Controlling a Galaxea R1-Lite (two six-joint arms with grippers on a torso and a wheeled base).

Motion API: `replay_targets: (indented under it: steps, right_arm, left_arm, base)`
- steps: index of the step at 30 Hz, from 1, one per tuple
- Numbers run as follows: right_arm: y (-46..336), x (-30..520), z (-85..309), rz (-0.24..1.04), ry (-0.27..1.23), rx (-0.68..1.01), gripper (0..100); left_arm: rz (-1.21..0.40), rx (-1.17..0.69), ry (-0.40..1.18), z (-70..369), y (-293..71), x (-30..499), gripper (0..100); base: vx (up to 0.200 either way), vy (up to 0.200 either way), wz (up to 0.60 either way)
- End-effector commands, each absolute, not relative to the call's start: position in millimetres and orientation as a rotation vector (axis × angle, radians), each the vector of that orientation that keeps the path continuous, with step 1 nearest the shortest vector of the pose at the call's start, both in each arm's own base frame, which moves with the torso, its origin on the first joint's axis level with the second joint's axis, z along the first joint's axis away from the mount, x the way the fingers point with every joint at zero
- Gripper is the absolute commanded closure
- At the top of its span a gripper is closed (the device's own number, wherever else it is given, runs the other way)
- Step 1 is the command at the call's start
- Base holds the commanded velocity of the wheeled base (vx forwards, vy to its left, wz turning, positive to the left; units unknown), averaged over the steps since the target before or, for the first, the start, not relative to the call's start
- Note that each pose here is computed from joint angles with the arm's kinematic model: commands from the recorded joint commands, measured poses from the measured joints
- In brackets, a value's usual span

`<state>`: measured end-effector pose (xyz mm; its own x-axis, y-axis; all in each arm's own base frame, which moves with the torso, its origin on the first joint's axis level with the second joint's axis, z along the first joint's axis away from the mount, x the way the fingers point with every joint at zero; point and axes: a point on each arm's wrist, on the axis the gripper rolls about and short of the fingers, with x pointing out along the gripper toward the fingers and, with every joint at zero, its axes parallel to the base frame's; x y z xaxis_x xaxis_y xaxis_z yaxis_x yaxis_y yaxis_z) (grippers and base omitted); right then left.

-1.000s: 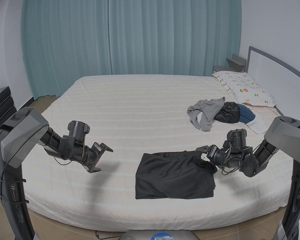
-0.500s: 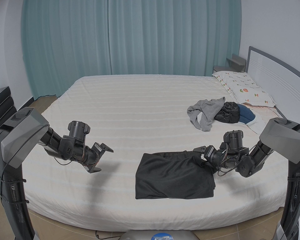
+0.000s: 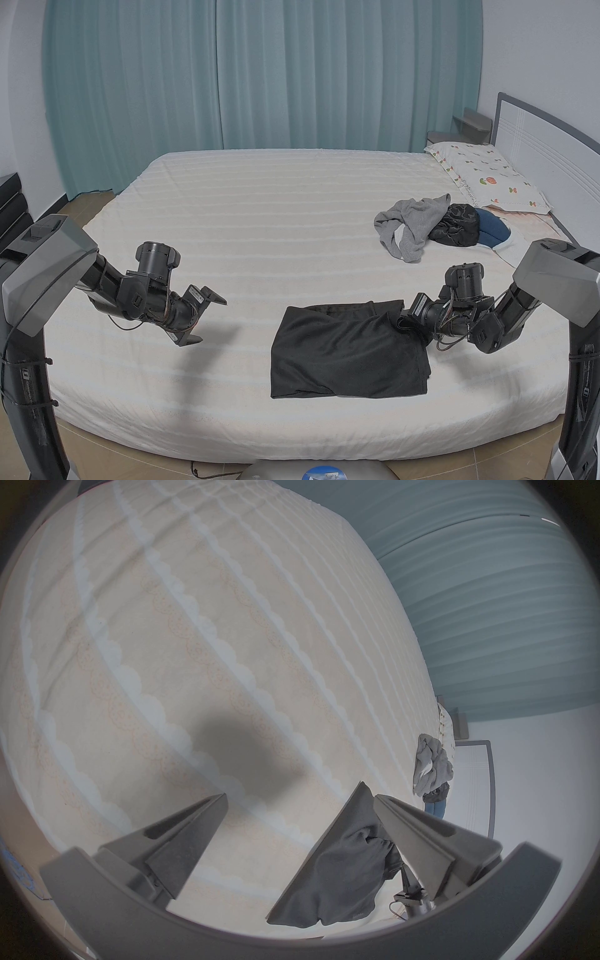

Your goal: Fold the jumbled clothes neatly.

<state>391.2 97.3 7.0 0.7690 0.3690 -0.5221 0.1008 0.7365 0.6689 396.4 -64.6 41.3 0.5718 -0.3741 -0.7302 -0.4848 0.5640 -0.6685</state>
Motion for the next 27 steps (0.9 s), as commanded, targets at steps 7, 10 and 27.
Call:
replay_targets:
  steps: [7,10,27]
  right_arm:
    - [68,412,12,0.08,0.602,0.766,100]
    - [59,420,6,0.059,0.592,0.777,100]
    - [47,440,-18,0.042,0.594,0.841,0]
  left_arm:
    - [0.08,-1.016,1.006,41,-65,397,0]
    - [0.082,-1.016,1.009,40,-65,397,0]
    - [0.082,-1.015,1.007,40,-65,397,0]
  base:
    - [0.0,0.0,0.0]
    - [0.0,0.0,0.0]
    - [0.0,0.0,0.0]
